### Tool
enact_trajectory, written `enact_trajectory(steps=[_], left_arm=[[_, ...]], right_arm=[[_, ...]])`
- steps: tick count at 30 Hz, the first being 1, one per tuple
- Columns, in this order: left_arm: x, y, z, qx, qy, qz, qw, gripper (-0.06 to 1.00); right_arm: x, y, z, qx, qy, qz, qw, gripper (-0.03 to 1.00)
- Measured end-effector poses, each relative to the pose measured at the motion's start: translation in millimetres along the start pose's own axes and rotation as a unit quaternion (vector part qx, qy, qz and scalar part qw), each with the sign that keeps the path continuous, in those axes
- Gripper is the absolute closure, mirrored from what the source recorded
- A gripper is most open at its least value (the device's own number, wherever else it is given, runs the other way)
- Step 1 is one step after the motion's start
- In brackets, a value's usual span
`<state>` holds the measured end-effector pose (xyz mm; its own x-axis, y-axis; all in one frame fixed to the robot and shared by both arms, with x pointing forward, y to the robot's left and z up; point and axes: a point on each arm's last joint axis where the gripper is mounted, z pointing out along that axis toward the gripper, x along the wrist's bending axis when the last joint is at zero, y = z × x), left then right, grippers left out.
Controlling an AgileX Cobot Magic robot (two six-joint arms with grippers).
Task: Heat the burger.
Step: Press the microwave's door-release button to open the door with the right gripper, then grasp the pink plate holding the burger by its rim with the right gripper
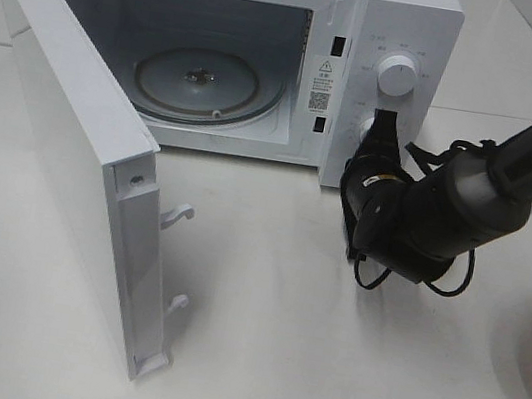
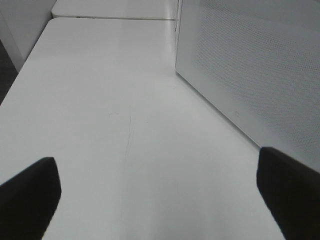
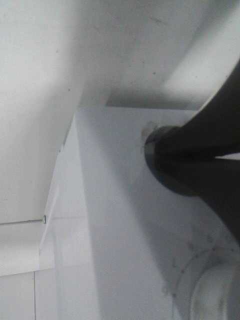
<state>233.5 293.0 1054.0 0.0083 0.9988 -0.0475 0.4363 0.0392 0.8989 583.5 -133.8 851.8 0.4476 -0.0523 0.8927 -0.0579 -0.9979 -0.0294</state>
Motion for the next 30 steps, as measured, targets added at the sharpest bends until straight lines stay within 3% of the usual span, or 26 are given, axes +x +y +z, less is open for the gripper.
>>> enact_trajectory(steps=[15, 22, 24, 27, 29, 30], left_arm=[[0, 0, 0, 0.000, 0.000, 0.000, 1.000, -0.04], [0, 0, 0, 0.000, 0.000, 0.000, 1.000, -0.04], [0, 0, 0, 0.000, 0.000, 0.000, 1.000, -0.04], [0, 0, 0, 0.000, 0.000, 0.000, 1.000, -0.04], [0, 0, 0, 0.000, 0.000, 0.000, 1.000, -0.04], [0, 0, 0, 0.000, 0.000, 0.000, 1.000, -0.04]], right_arm=[[-2, 17, -38, 0.038, -0.047, -0.071, 0.996, 0.96], [2, 26, -59, 0.052, -0.047, -0.109, 0.992, 0.96], [5, 31, -75, 0.073, -0.056, -0.159, 0.983, 0.96], [5, 32, -80, 0.081, -0.059, -0.177, 0.979, 0.96], [5, 34, -91, 0.104, -0.071, -0.231, 0.965, 0.96], [5, 34, -91, 0.104, -0.071, -0.231, 0.965, 0.96]])
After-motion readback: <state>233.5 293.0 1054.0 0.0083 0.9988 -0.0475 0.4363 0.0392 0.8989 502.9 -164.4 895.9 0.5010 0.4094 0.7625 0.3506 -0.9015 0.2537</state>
